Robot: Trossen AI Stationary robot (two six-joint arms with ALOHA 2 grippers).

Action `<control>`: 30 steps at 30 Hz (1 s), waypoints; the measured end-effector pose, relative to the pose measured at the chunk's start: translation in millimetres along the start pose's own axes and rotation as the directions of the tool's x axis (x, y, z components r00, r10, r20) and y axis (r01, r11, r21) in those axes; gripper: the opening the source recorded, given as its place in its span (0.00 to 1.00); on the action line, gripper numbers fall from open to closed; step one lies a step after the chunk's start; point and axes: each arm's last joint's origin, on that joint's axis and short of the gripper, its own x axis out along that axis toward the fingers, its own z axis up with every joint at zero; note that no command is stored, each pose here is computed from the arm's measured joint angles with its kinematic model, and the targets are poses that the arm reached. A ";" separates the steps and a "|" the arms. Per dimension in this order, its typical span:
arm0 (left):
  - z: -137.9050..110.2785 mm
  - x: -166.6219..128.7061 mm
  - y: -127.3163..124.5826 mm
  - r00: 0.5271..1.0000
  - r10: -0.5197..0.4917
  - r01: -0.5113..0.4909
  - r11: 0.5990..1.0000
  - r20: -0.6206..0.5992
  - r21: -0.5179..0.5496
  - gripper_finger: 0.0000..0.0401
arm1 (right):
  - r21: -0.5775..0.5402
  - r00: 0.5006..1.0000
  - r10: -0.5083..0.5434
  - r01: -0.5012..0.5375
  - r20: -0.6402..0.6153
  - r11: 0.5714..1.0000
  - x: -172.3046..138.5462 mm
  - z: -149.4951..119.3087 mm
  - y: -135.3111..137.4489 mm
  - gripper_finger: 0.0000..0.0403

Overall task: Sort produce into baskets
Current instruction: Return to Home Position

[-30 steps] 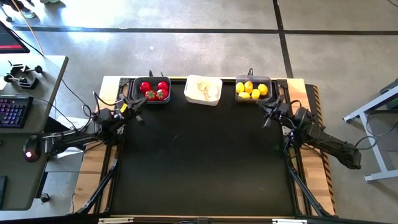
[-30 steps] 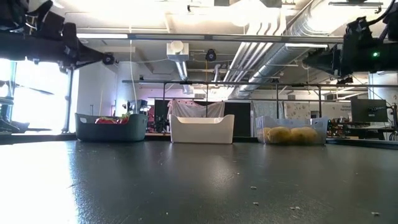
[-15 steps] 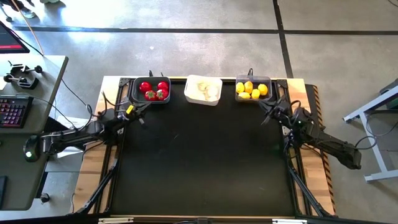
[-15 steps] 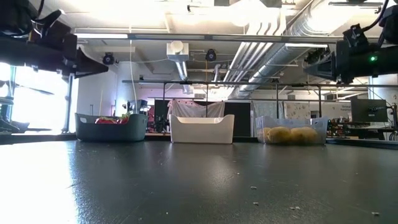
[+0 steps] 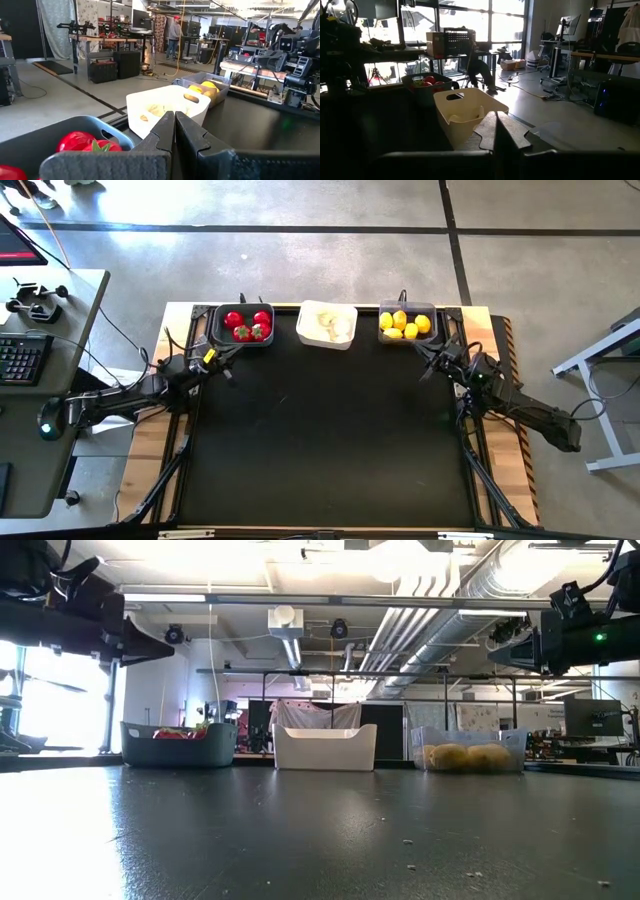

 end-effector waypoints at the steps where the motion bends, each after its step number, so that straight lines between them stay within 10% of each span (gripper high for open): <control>1: 0.0 0.0 0.0 1.000 0.000 0.000 1.000 0.000 0.000 0.00 | 0.000 1.000 0.000 0.000 0.000 1.000 0.0 0.0 0.0 0.00; 30: -0.6 -2.4 -7.3 0.997 -0.078 0.078 0.997 -0.006 -0.003 0.00 | 0.000 1.000 0.000 0.000 -0.002 1.000 -0.1 0.1 0.0 0.00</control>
